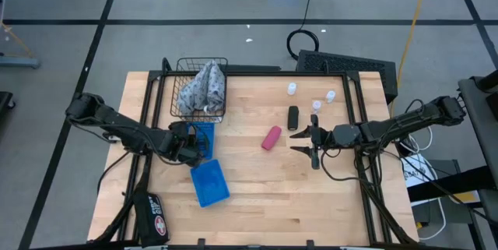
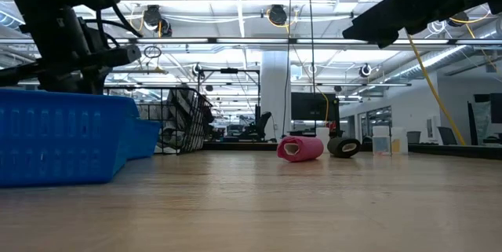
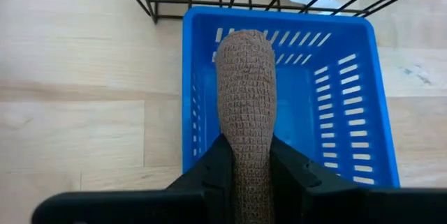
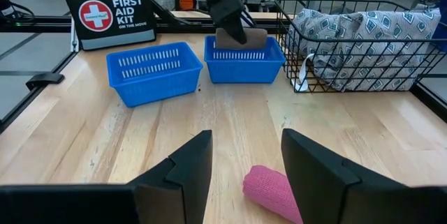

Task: Pick & Place Medicine items
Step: Put the brown bandage into the top blue basket

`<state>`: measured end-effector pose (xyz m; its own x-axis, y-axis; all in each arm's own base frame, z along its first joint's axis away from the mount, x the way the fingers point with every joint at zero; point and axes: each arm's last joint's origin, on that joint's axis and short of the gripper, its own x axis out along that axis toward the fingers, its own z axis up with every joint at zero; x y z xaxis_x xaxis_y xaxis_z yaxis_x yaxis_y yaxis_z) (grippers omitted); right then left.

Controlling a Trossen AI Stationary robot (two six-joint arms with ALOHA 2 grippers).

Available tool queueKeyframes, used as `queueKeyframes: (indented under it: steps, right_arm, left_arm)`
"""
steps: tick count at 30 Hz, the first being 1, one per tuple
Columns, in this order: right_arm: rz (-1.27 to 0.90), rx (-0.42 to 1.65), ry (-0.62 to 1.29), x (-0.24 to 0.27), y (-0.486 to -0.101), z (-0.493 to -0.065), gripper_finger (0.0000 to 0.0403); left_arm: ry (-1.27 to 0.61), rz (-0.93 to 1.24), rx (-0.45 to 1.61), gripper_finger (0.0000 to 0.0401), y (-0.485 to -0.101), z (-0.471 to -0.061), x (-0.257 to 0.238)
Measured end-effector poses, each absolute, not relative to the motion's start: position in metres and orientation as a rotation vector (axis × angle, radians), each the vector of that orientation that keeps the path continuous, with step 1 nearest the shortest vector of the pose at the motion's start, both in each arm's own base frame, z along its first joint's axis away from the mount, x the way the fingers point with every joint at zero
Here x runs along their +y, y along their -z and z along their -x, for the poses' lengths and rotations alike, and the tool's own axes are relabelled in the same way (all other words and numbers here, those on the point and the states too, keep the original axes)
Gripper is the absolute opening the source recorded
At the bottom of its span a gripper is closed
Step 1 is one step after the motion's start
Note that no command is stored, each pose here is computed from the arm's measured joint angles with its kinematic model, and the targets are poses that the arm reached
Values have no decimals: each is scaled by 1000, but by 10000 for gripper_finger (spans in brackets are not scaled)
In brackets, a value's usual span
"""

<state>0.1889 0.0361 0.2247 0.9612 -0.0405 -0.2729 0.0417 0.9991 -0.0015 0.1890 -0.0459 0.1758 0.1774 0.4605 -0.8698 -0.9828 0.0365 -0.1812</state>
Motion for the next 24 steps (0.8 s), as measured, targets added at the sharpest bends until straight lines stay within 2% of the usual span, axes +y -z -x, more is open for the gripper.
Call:
queueKeyframes:
  steps: [24]
  right_arm:
    - [1, 284, 41, 36, -224, -189, 160]
  left_arm:
    - [-1330, 845, 879, 63, -151, -201, -39]
